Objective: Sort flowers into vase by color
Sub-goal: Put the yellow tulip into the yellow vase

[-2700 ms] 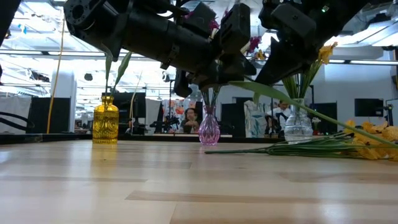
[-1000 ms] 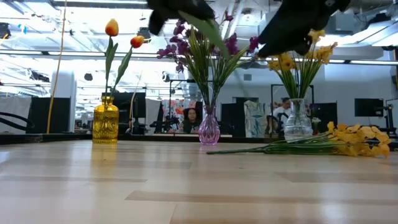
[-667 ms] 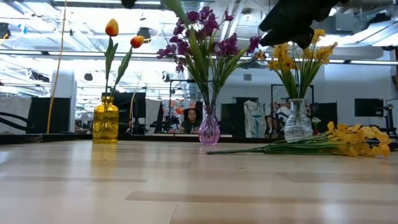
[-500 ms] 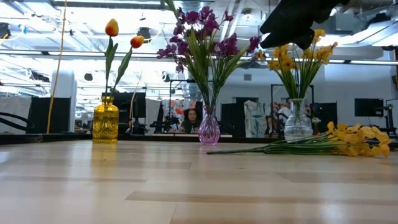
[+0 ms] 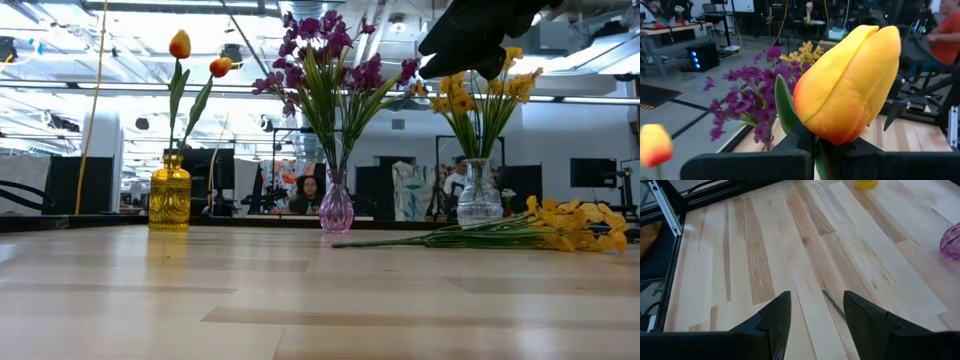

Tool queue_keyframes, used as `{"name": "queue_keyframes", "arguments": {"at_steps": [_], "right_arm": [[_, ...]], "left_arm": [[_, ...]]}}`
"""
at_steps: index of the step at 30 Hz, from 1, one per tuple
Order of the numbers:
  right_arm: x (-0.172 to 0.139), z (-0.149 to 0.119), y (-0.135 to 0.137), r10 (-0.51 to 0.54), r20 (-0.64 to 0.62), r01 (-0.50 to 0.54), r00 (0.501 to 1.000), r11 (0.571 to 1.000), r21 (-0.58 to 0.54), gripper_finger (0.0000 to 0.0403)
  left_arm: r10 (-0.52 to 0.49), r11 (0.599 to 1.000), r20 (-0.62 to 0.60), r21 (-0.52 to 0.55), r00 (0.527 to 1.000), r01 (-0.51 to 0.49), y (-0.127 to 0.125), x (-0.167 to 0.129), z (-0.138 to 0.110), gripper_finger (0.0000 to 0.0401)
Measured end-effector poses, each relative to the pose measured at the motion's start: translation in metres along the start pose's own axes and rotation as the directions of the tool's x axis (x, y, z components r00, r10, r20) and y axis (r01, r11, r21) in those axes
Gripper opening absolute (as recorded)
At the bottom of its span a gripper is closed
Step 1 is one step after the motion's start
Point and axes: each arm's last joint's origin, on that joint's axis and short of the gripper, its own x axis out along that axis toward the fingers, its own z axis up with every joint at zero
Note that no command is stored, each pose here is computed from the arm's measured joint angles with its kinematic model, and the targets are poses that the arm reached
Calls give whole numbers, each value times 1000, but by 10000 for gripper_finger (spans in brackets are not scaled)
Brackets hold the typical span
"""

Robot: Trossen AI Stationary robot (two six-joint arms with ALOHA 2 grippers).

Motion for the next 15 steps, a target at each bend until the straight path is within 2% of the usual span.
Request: {"name": "queue_keyframes", "arguments": {"at_steps": [4,11,15], "right_arm": [[0,0,0,-1,1,1,1000,1000,0,207],[0,0,0,-2,1,2,1000,1000,0,207],[0,0,0,-2,2,2,1000,1000,1,207]], "left_arm": [[-7,1000,20,-16,1000,8,12,-18,1,2],[47,996,-101,-72,994,-55,35,-50,11,2],[78,994,-109,-63,991,-85,41,-60,24,2]]}}
